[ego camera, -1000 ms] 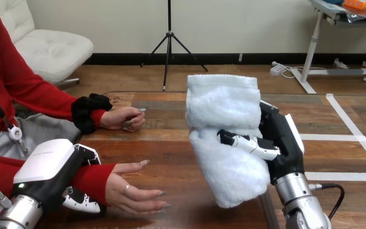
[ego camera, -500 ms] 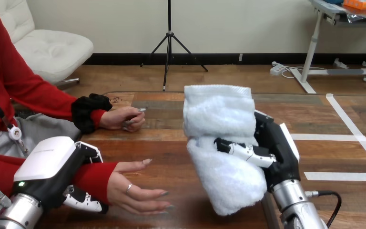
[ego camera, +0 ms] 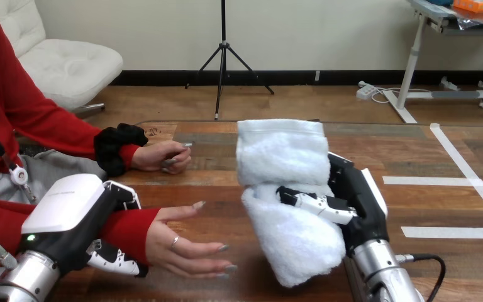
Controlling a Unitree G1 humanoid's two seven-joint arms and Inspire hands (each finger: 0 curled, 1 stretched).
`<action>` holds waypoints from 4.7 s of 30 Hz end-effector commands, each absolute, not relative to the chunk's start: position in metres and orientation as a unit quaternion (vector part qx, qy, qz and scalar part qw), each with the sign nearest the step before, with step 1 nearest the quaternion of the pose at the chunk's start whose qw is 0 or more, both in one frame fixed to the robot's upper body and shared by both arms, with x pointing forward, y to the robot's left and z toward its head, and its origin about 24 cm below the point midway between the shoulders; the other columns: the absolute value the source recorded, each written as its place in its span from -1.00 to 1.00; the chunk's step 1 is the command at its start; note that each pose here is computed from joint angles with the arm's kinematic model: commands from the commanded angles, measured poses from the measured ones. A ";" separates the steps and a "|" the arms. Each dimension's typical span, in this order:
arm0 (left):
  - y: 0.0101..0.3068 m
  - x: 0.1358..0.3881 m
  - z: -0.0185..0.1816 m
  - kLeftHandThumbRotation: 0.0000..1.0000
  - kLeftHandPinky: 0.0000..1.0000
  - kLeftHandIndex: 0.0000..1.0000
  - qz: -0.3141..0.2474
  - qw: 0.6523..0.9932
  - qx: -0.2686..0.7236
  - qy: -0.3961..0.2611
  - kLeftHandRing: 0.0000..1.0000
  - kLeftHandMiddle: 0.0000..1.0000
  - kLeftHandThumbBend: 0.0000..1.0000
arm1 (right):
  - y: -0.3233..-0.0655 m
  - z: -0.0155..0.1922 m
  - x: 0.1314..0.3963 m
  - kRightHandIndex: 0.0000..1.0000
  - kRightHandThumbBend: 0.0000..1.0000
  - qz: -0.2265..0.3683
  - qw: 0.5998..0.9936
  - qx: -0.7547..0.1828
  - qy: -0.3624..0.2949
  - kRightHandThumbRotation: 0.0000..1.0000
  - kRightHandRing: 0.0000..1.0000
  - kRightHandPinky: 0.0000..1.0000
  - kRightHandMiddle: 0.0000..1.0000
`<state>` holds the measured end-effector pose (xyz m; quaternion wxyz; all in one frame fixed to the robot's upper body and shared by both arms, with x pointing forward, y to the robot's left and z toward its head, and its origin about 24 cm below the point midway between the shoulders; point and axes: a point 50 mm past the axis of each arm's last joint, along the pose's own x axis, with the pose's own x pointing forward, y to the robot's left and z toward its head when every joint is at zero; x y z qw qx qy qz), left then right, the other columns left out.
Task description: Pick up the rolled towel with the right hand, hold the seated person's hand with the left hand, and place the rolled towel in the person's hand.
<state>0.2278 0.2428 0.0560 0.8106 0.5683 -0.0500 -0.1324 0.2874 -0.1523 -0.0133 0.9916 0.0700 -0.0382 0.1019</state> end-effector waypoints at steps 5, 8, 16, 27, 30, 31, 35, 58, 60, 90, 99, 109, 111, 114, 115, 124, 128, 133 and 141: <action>0.222 0.244 0.117 -1.00 -0.46 -0.28 -0.096 0.803 0.556 -0.195 -0.39 -0.30 0.92 | -0.121 0.030 0.320 -0.11 0.59 0.131 0.981 0.069 -0.122 -1.00 -0.22 -0.31 -0.10; 0.222 0.245 0.118 -1.00 -0.46 -0.28 -0.096 0.801 0.557 -0.196 -0.39 -0.30 0.92 | -0.117 0.029 0.320 -0.11 0.59 0.138 0.981 0.068 -0.118 -1.00 -0.21 -0.30 -0.10; 0.221 0.248 0.119 -1.00 -0.47 -0.29 -0.097 0.801 0.555 -0.200 -0.39 -0.30 0.93 | -0.103 0.026 0.318 -0.12 0.61 0.153 0.980 0.063 -0.113 -1.00 -0.21 -0.28 -0.10; 0.220 0.252 0.119 -1.00 -0.47 -0.28 -0.098 0.803 0.551 -0.204 -0.39 -0.30 0.90 | -0.084 0.026 0.313 -0.14 0.59 0.170 0.977 0.039 -0.125 -1.00 -0.23 -0.30 -0.12; 0.220 0.253 0.118 -1.00 -0.47 -0.28 -0.097 0.802 0.551 -0.207 -0.39 -0.30 0.89 | -0.080 0.026 0.311 -0.14 0.59 0.175 0.975 0.036 -0.130 -1.00 -0.23 -0.30 -0.12; 0.220 0.253 0.118 -1.00 -0.47 -0.28 -0.097 0.801 0.553 -0.208 -0.39 -0.30 0.88 | -0.079 0.026 0.310 -0.14 0.59 0.177 0.975 0.035 -0.132 -1.00 -0.23 -0.30 -0.12; 0.220 0.255 0.117 -1.00 -0.48 -0.28 -0.097 0.803 0.551 -0.207 -0.39 -0.30 0.88 | -0.075 0.026 0.309 -0.14 0.58 0.181 0.974 0.031 -0.134 -1.00 -0.23 -0.30 -0.12; 0.220 0.263 0.111 -1.00 -0.49 -0.27 -0.098 0.807 0.545 -0.206 -0.39 -0.28 0.84 | -0.052 0.025 0.297 -0.16 0.61 0.208 0.966 0.046 -0.145 -1.00 -0.25 -0.33 -0.14; 0.220 0.263 0.111 -1.00 -0.49 -0.27 -0.099 0.807 0.545 -0.205 -0.39 -0.28 0.84 | -0.051 0.025 0.297 -0.17 0.61 0.209 0.966 0.049 -0.145 -1.00 -0.25 -0.33 -0.14; 0.222 0.269 0.104 -1.00 -0.47 -0.24 -0.101 0.808 0.544 -0.204 -0.37 -0.26 0.80 | -0.050 0.028 0.296 -0.17 0.60 0.214 0.963 0.059 -0.156 -1.00 -0.24 -0.31 -0.14; 0.223 0.269 0.103 -1.00 -0.46 -0.23 -0.102 0.809 0.543 -0.202 -0.36 -0.25 0.78 | -0.052 0.029 0.297 -0.17 0.62 0.210 0.963 0.052 -0.158 -1.00 -0.26 -0.32 -0.15; 0.224 0.270 0.101 -1.00 -0.45 -0.23 -0.103 0.809 0.542 -0.205 -0.36 -0.25 0.78 | -0.055 0.030 0.299 -0.16 0.61 0.207 0.964 0.049 -0.159 -1.00 -0.26 -0.32 -0.14; 0.224 0.269 0.100 -1.00 -0.44 -0.23 -0.103 0.807 0.544 -0.204 -0.35 -0.25 0.78 | -0.055 0.030 0.299 -0.16 0.60 0.207 0.964 0.048 -0.161 -1.00 -0.26 -0.33 -0.14; 0.224 0.269 0.100 -1.00 -0.43 -0.22 -0.104 0.807 0.545 -0.203 -0.34 -0.24 0.77 | -0.056 0.031 0.299 -0.16 0.59 0.206 0.964 0.048 -0.162 -1.00 -0.27 -0.33 -0.15; 0.224 0.270 0.100 -1.00 -0.43 -0.22 -0.104 0.808 0.544 -0.203 -0.34 -0.24 0.77 | -0.056 0.031 0.299 -0.16 0.59 0.206 0.964 0.048 -0.162 -1.00 -0.26 -0.33 -0.15; 0.225 0.270 0.098 -1.00 -0.43 -0.22 -0.103 0.810 0.540 -0.203 -0.34 -0.23 0.77 | -0.058 0.031 0.301 -0.16 0.59 0.203 0.965 0.052 -0.158 -1.00 -0.25 -0.33 -0.14; 0.226 0.269 0.097 -1.00 -0.42 -0.21 -0.103 0.810 0.542 -0.199 -0.32 -0.22 0.77 | -0.058 0.031 0.301 -0.16 0.59 0.201 0.965 0.053 -0.159 -1.00 -0.25 -0.32 -0.14; 0.227 0.269 0.096 -1.00 -0.40 -0.19 -0.103 0.811 0.539 -0.200 -0.30 -0.20 0.77 | -0.059 0.032 0.302 -0.16 0.61 0.196 0.966 0.061 -0.158 -1.00 -0.23 -0.30 -0.13; 0.229 0.268 0.093 -1.00 -0.31 -0.12 -0.105 0.808 0.543 -0.202 -0.23 -0.14 0.78 | -0.061 0.030 0.304 -0.09 0.66 0.193 0.969 0.054 -0.145 -1.00 -0.13 -0.22 -0.06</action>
